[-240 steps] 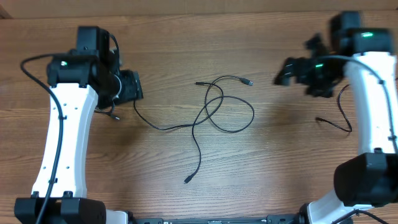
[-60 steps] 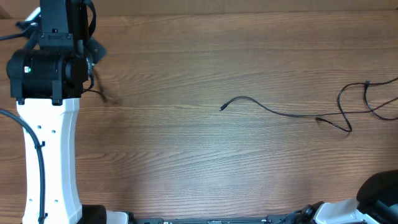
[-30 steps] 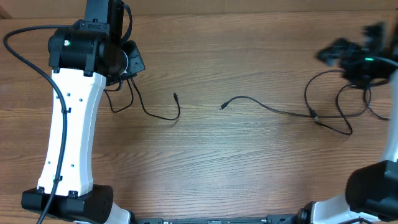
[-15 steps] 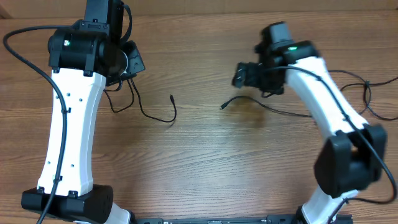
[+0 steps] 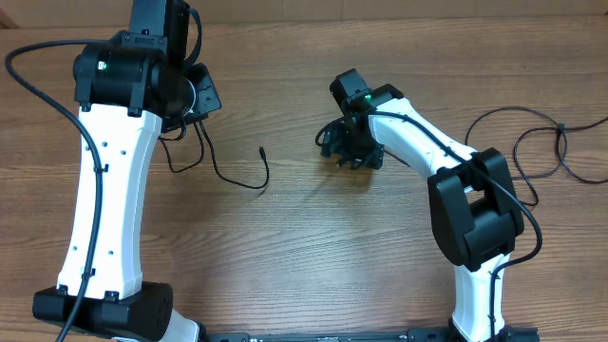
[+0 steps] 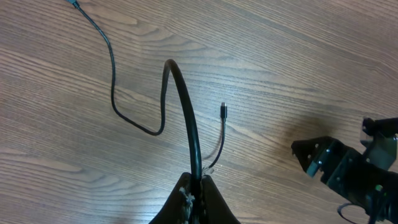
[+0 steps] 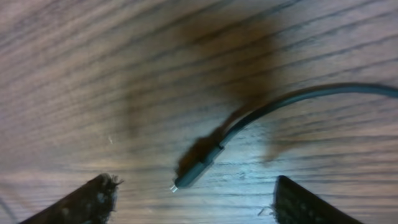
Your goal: Untangle cables
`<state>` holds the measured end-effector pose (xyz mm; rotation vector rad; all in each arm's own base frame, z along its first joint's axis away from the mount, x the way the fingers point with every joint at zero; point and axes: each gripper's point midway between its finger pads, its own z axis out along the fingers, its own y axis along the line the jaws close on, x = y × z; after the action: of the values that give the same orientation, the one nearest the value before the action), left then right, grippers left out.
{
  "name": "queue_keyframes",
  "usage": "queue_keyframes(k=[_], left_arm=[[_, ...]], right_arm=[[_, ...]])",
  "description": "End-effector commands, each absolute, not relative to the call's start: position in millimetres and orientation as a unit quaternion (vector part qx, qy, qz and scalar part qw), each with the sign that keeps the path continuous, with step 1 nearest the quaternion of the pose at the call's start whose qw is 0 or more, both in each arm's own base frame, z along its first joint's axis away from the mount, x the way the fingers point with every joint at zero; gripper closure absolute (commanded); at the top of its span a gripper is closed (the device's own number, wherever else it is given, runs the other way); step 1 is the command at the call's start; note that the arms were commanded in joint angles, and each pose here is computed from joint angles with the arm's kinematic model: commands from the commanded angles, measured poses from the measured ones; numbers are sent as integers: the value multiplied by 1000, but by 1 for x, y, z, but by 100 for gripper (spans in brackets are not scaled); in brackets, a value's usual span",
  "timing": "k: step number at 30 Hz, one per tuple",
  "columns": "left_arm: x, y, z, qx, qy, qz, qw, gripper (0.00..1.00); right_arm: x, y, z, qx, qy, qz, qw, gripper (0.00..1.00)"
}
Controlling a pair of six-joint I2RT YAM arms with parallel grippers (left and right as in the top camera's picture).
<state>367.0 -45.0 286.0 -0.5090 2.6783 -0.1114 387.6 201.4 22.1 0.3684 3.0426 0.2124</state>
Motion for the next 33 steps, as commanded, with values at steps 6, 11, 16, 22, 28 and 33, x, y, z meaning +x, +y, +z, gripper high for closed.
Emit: queue_keyframes(k=[6, 11, 16, 22, 28, 33], left_arm=[[368, -50, 286, -169, 963, -43, 206, 96], [368, -50, 286, -169, 963, -43, 206, 96], [368, -50, 286, -169, 963, -43, 206, 96], [368, -50, 286, -169, 963, -43, 206, 96], [368, -50, 286, -169, 963, -44, 205, 96], [368, -50, 286, -169, 963, -44, 206, 96]], right_arm=[[395, 184, 12, 215, 974, 18, 62, 25], [394, 185, 12, 213, 975, 17, 62, 29], [385, 184, 1, 213, 976, 11, 53, 28], [375, 187, -11, 210, 976, 9, 50, 29], [369, 185, -13, 213, 976, 2, 38, 79], [361, 178, -13, 213, 977, -14, 27, 88]])
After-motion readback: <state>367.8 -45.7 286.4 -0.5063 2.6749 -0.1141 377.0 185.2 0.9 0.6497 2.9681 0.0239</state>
